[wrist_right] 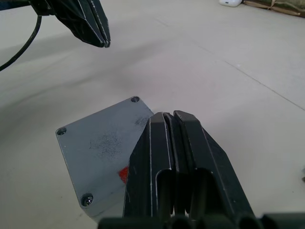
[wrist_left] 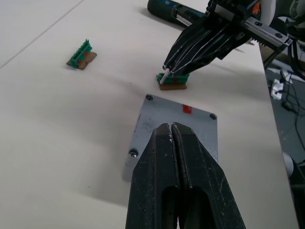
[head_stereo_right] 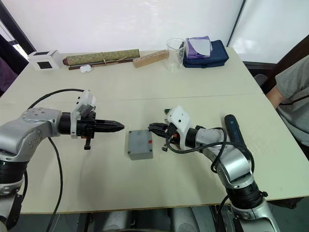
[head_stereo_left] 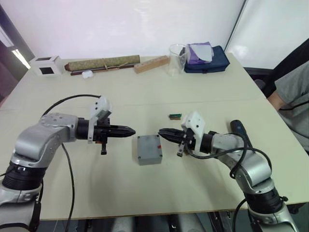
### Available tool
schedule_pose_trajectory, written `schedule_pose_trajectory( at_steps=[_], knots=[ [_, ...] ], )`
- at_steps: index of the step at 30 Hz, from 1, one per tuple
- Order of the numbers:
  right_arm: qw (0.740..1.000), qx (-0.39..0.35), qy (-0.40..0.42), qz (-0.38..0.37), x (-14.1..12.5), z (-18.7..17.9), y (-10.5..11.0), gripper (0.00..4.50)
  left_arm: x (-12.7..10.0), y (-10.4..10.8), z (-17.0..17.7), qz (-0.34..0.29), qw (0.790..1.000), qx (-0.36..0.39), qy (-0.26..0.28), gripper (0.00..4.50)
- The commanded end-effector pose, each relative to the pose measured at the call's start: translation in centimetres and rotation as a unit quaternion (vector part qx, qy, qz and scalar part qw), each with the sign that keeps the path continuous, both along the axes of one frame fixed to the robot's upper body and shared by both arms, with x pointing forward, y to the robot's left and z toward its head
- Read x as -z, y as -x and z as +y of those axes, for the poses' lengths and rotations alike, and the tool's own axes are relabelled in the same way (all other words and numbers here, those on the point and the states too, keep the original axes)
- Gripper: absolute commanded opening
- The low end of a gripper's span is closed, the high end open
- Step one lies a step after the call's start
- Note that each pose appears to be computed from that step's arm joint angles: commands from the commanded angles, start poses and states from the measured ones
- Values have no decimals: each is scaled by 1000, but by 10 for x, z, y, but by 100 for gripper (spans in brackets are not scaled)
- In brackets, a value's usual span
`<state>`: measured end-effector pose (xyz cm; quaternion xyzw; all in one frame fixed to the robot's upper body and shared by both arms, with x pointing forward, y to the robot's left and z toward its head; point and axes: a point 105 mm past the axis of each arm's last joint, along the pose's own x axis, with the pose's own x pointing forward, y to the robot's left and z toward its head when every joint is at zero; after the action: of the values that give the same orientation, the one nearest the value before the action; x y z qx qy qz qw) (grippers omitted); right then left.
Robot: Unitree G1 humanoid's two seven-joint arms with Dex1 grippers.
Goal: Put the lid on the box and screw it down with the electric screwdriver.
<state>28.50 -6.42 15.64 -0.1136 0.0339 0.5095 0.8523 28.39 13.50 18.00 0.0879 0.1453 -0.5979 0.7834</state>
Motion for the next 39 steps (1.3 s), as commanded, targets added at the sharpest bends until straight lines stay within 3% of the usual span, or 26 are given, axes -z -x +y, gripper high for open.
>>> schedule_pose_trajectory(
  at_steps=[1,15,33,39],
  knots=[
    [1000,-1,0,-19,-4,3,-1,8,3,0,2,-14,1000,-2,-13,0],
    [1000,6,14,-23,3,6,-13,8,18,-8,10,-14,999,-17,-29,0],
    [1000,-11,-27,-10,-13,10,-5,8,18,-8,5,-18,999,-19,-30,0],
    [1000,-11,-17,-3,-7,9,-3,8,19,-8,4,-18,999,-20,-31,0]
  ],
)
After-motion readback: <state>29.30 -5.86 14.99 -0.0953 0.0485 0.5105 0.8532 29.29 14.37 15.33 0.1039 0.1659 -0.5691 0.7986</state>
